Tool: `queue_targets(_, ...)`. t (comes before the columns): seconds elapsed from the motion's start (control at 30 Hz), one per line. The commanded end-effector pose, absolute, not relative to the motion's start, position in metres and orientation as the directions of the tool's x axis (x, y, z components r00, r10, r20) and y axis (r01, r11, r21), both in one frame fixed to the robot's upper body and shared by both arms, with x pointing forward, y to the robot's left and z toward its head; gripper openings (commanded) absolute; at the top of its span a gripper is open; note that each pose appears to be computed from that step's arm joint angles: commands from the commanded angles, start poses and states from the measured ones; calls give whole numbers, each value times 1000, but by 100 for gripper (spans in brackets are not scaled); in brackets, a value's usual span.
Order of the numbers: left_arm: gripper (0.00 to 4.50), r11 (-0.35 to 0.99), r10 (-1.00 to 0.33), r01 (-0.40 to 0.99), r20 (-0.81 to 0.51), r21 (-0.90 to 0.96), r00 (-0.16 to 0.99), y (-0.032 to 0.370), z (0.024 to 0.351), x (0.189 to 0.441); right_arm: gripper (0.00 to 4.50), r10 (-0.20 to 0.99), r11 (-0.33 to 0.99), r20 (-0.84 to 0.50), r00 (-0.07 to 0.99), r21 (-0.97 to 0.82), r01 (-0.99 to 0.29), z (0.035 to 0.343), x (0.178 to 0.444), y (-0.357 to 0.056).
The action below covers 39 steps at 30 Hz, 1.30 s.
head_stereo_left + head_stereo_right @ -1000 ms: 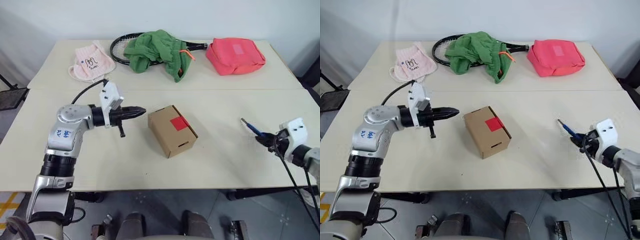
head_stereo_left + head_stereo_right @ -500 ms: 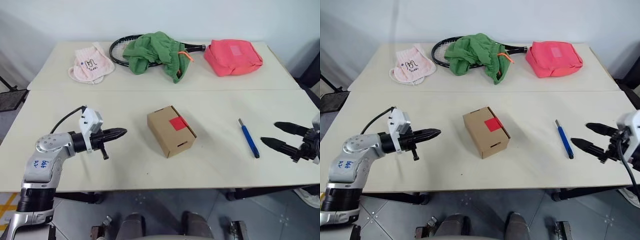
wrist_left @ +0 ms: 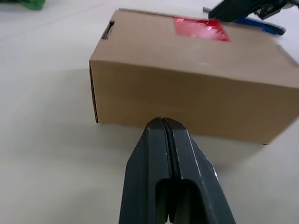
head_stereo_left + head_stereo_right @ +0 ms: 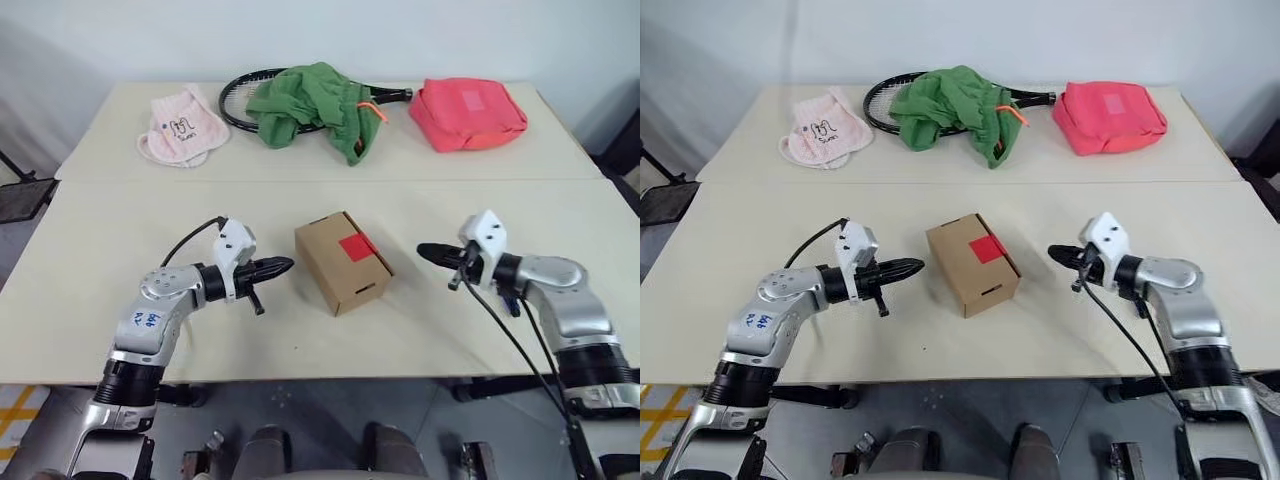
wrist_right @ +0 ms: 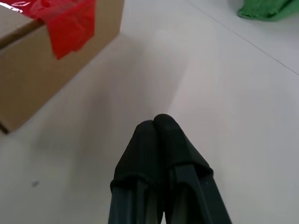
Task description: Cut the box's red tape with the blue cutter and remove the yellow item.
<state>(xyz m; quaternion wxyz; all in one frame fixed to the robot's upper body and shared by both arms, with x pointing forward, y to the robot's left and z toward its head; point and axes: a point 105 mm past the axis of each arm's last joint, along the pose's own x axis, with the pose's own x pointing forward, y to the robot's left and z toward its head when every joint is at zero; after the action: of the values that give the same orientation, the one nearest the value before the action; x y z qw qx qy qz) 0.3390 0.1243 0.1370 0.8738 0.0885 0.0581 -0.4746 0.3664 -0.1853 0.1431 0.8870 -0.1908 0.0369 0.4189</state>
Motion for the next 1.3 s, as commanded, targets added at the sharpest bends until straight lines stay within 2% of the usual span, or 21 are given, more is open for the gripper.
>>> queue_targets(0.03,0,533,-815,839,-201,109,543,116,135,343,3,805,496,-206,556,-281,-822,146,361,-159)
queue_targets(0.17,0,528,-816,844,-218,96,536,108,130,344,3,845,422,-242,477,-247,-872,138,349,-138)
queue_targets(0.53,0,486,-836,873,-267,47,480,104,121,330,3,881,330,-294,370,-177,-927,130,309,-112)
queue_targets(0.9,0,449,-851,893,-307,-6,426,112,115,307,3,860,382,-304,410,-150,-912,124,300,-113)
queue_targets(1.0,0,447,-849,894,-300,30,435,120,122,305,3,855,393,-308,416,-137,-909,134,293,-125)
queue_targets(1.07,0,415,-869,907,-266,66,417,131,139,304,3,837,452,-317,447,-63,-890,149,290,-143)
queue_targets(1.17,0,324,-909,943,-251,82,334,142,161,295,59,815,499,-365,450,48,-865,165,282,-162)
queue_targets(1.23,0,265,-929,960,-244,88,279,142,175,292,128,797,537,-391,460,112,-836,174,281,-169)
queue_targets(1.3,0,228,-946,964,-202,136,253,132,193,301,197,765,609,-414,493,216,-764,183,289,-173)
